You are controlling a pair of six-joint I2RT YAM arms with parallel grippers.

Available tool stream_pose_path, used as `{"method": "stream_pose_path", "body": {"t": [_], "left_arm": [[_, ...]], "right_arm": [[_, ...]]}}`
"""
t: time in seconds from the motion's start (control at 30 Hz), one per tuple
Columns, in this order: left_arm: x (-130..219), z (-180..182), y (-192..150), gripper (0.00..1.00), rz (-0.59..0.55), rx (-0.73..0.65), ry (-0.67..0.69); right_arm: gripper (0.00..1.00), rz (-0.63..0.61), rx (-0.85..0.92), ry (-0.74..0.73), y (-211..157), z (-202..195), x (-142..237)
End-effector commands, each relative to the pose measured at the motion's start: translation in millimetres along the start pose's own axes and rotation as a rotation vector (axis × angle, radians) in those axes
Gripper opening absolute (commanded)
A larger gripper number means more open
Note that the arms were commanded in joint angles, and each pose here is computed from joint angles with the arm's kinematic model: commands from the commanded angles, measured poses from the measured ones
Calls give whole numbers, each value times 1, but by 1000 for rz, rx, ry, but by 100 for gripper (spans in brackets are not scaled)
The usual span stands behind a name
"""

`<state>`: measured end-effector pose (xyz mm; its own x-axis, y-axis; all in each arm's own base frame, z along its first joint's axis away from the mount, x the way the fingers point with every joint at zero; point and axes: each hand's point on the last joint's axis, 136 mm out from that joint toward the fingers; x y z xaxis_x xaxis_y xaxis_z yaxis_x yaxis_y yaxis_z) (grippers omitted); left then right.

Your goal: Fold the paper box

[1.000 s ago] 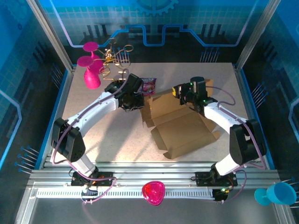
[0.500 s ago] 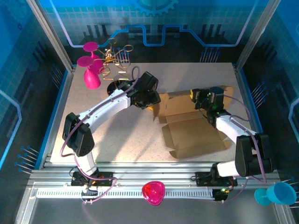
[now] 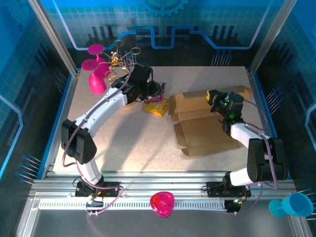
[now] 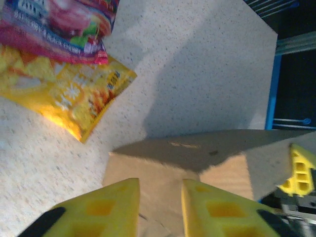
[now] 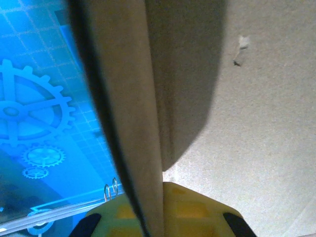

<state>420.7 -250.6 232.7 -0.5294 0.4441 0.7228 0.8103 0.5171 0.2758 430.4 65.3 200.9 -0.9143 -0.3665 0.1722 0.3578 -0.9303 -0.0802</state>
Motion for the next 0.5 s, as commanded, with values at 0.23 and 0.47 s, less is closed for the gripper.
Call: {"method": "stream_pose_path", "body": {"t": [0.23,0.47], "left_arm": [[-59,5,-16,24,136,-357,-4],[-79,14,-45,33,156,-467,-65]], "right_arm": [[0,63,33,29,6,-10,-12],[0,76,29,6,6,-14,-14]]}}
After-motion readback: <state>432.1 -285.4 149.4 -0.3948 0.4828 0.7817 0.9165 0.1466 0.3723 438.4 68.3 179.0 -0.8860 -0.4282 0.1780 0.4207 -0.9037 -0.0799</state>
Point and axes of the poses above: each hand's point on the last joint's axis, 136 mm out from that joint toward the fingers, its own x axis back along the fingers, its own z axis along the line the jaws close on, y = z × x, and after that the axes turned 4 degrees about x, right-handed
